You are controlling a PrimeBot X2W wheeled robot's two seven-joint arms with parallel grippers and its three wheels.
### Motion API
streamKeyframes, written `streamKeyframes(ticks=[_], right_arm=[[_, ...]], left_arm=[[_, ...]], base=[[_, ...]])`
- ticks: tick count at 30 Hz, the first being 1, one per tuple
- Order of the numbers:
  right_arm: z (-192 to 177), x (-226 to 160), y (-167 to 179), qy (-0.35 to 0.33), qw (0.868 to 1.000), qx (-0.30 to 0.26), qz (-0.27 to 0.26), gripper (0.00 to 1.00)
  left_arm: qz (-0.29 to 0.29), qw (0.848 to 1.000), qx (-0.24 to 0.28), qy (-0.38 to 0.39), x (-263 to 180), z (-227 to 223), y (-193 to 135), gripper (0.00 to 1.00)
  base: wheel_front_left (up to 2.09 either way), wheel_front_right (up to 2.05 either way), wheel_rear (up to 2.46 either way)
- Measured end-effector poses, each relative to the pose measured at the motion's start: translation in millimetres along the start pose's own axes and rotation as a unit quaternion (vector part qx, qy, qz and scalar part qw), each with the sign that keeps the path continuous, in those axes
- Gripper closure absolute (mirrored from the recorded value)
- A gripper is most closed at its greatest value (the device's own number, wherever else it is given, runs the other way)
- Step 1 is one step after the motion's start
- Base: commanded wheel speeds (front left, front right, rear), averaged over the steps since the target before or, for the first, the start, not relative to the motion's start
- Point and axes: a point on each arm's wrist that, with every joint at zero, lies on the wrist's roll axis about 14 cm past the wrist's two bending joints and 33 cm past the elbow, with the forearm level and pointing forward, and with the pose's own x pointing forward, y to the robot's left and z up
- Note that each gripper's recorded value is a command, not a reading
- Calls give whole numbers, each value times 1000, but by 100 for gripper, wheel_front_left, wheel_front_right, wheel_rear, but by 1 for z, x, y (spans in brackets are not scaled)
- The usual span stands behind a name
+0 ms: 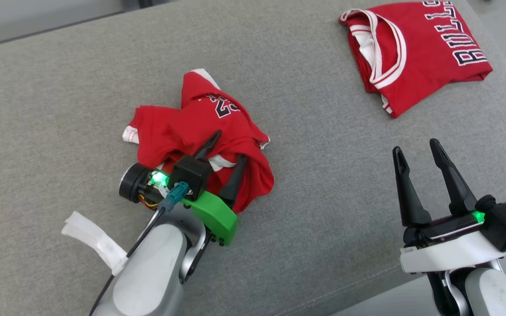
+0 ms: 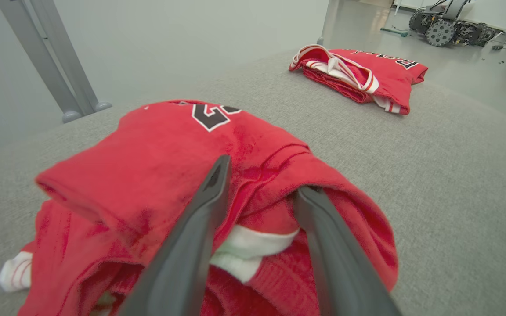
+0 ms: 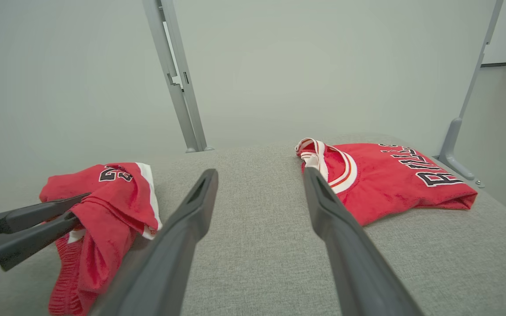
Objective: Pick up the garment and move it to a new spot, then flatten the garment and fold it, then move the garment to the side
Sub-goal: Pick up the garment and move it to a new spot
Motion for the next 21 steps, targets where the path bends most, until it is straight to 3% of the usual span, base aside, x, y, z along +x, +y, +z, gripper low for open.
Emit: streamKeyframes(ticks=[3,8,14,21], right_arm=[[-7,-1,-5,12,1000,-4,-8,0],[-9,1,-4,20,1000,-12,3,0],[-9,9,9,24,999,-11,31,0],[-7,19,43,23,996,-1,88,0]], left_arm=[[-12,1000,-13,-21,5,1,-7,0],[20,997,-33,-64,-5,17,3,0],[139,985,-41,-98,-49,29,61,0],[296,950,-21,-99,-143,27,133,0]], base=[[0,0,0],[0,0,0],[0,0,0],[0,0,0]])
